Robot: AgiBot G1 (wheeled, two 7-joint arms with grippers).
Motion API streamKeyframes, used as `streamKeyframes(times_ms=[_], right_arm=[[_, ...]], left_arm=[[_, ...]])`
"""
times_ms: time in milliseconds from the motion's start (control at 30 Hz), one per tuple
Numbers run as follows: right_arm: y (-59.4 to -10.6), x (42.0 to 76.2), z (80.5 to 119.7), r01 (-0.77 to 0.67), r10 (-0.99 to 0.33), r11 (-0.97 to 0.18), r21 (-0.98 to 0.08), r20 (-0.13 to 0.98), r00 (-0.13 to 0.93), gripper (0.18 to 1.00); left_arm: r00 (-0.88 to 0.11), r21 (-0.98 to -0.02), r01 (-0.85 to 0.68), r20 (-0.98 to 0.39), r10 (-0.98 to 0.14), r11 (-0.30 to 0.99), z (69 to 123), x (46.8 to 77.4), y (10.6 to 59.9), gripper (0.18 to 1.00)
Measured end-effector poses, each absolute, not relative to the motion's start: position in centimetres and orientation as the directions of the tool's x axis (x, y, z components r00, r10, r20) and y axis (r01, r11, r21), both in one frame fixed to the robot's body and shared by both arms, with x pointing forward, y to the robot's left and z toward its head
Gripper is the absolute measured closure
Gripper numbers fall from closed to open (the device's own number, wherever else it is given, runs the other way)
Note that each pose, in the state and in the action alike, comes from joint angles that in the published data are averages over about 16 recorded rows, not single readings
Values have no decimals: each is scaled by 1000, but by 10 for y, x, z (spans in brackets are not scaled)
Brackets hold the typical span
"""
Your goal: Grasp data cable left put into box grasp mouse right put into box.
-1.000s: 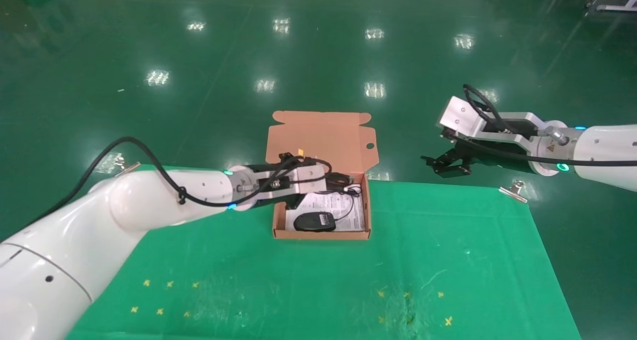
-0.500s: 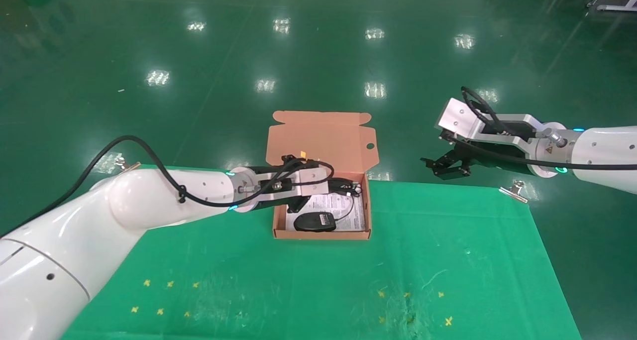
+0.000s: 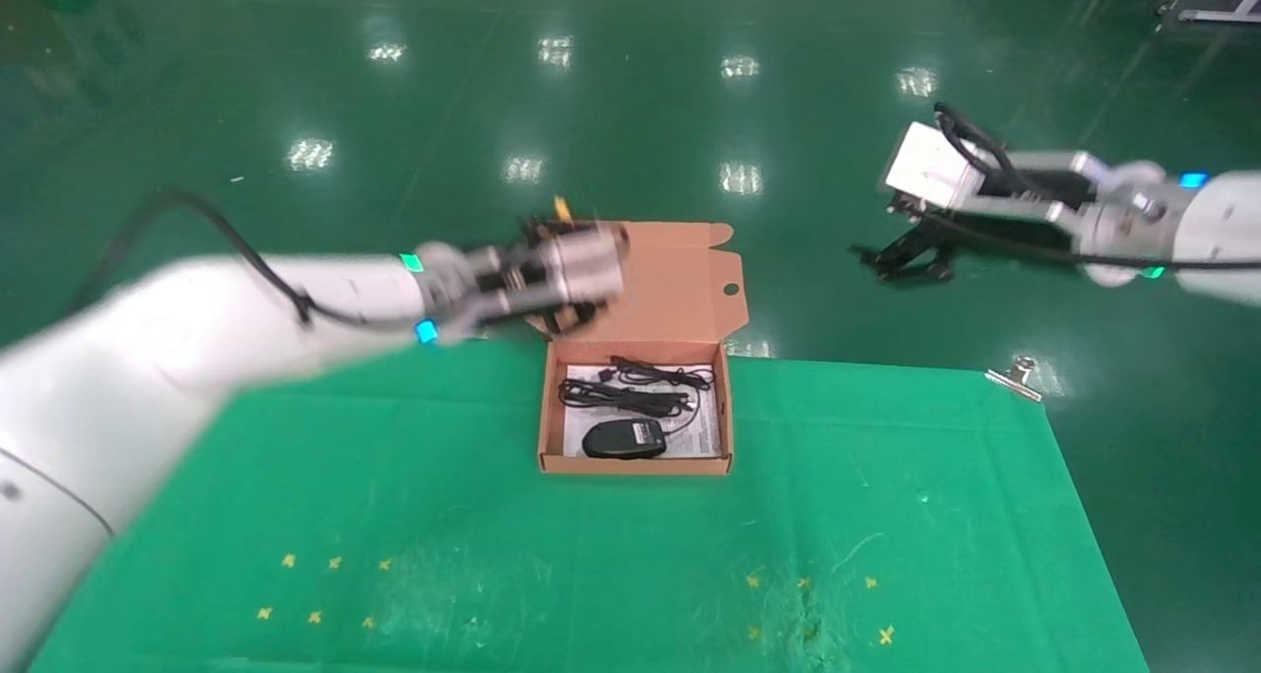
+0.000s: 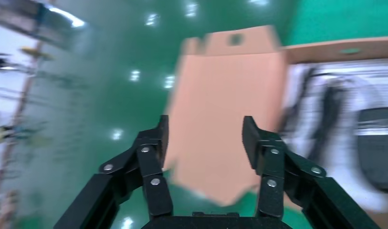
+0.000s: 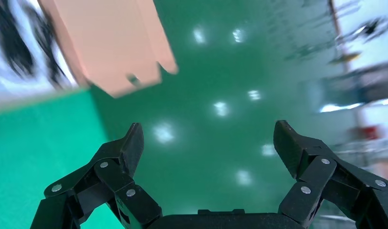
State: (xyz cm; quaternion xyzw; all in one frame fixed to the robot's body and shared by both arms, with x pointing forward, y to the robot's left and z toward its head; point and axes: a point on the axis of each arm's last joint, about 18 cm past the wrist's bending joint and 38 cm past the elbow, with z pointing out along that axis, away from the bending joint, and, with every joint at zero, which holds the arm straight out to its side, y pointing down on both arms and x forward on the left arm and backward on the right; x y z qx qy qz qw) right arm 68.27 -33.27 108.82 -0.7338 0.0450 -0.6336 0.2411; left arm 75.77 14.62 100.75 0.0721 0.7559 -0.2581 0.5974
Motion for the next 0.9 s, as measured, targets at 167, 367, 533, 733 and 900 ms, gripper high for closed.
streamKeyframes(times_ms=[167, 367, 533, 733, 900], right_arm=[[-335, 678, 1098, 241, -330, -899, -365, 928, 174, 178], [-332, 673, 1088, 255, -332, -888, -383, 917, 220, 178], [-327, 667, 1071, 279, -372, -847, -453, 879, 298, 178], [-320, 654, 1049, 308, -413, -778, -547, 816, 404, 178], [-314, 641, 1034, 330, -432, -715, -617, 760, 486, 178]], left_arm=[[-252, -322, 414, -939, -233, 851, 1029, 756, 156, 574], [-301, -393, 415, -910, -284, 820, 1026, 750, 167, 441], [-378, -487, 418, -861, -341, 767, 1013, 740, 178, 346], [-476, -602, 417, -783, -401, 680, 999, 722, 193, 260], [-547, -681, 416, -716, -432, 603, 990, 704, 205, 216]])
